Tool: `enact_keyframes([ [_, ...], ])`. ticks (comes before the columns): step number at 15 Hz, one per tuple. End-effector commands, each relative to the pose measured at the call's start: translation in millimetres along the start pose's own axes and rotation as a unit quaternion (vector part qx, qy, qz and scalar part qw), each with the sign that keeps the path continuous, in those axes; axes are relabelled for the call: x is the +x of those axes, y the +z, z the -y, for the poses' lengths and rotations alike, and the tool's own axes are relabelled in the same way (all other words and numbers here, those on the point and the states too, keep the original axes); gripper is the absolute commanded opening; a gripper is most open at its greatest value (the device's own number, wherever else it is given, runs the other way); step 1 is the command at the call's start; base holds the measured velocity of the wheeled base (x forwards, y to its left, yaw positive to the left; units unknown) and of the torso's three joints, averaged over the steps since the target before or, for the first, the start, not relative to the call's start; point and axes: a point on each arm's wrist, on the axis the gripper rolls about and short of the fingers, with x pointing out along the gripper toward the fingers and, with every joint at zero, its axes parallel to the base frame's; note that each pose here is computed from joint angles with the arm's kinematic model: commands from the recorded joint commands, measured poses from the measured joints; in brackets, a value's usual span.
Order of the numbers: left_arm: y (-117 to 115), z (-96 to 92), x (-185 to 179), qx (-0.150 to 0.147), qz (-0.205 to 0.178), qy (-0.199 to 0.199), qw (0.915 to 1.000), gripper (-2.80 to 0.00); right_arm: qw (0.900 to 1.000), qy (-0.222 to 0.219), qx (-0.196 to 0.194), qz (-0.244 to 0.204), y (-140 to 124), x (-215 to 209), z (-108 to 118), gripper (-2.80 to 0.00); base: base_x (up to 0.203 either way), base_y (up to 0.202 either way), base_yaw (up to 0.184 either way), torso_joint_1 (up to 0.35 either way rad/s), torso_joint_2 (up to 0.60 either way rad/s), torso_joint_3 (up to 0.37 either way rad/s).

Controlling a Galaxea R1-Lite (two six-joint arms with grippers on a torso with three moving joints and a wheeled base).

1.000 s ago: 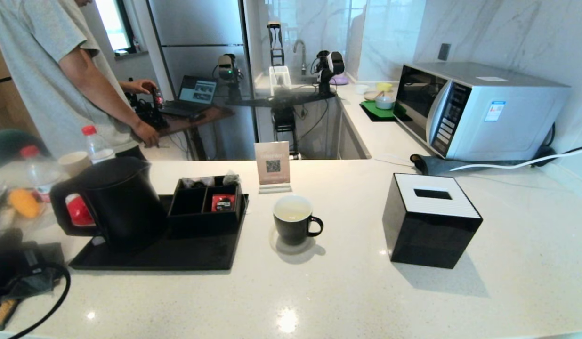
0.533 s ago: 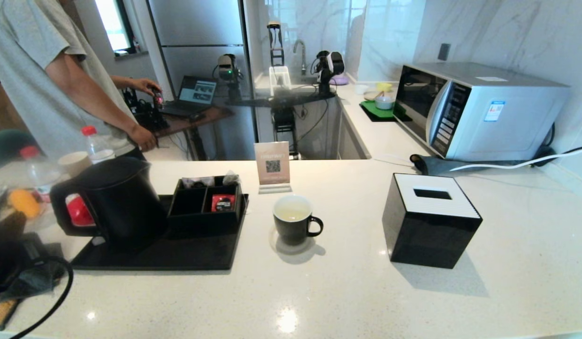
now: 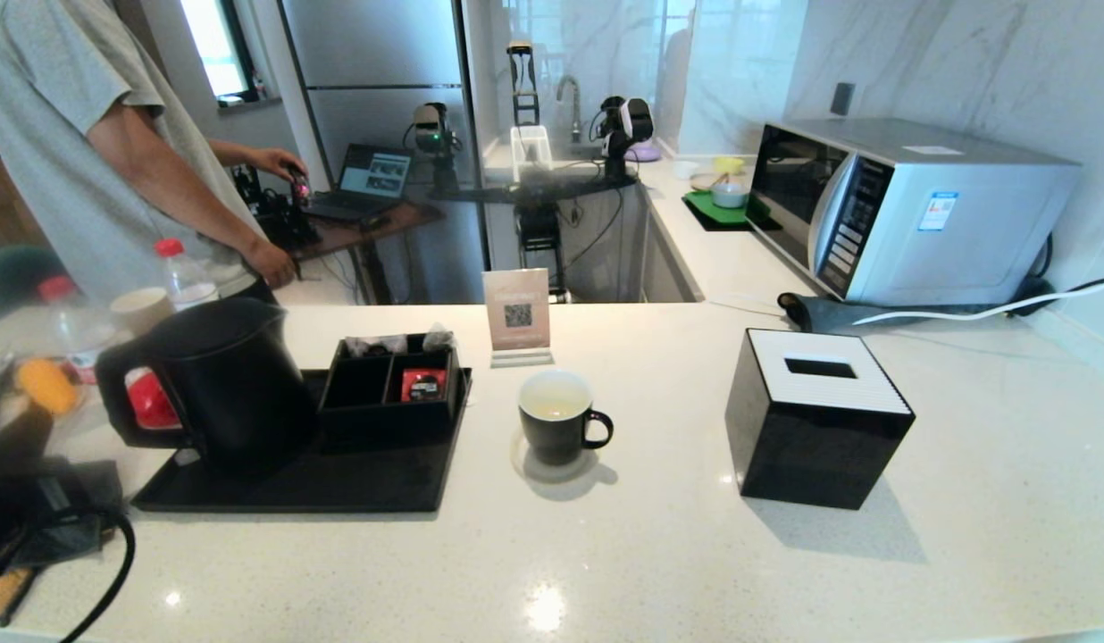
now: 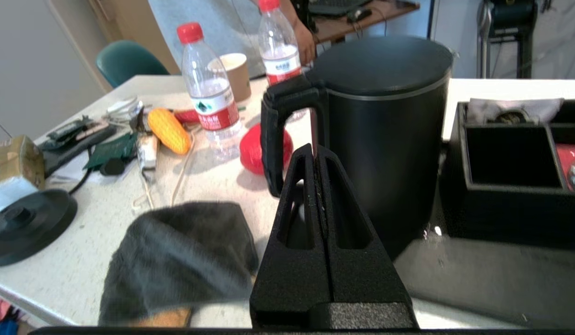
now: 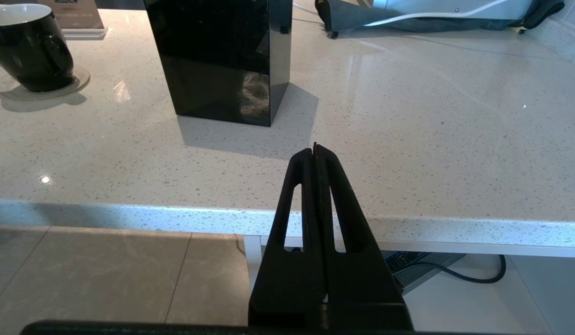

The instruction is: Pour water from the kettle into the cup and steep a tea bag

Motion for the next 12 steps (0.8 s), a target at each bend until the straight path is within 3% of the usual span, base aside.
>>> enact_keyframes([
  [1,7,2.7,-7,-0.002,0.023,-0.012,0.9997,-2.8,1.0,0.0,0.0,-0.001,0,0,0,-2.8,0.0,0.0,0.0,0.0,0.0,0.0],
  [8,5,30.0,-14,0.017,0.005,-0.118,0.9929,-2.8,1.0,0.0,0.0,-0.001,0,0,0,-2.8,0.0,0.0,0.0,0.0,0.0,0.0],
  [12,24,45.9,-7,0.023,-0.017,-0.172,0.9847,-2.8,1.0,0.0,0.0,-0.001,0,0,0,-2.8,0.0,0.0,0.0,0.0,0.0,0.0],
])
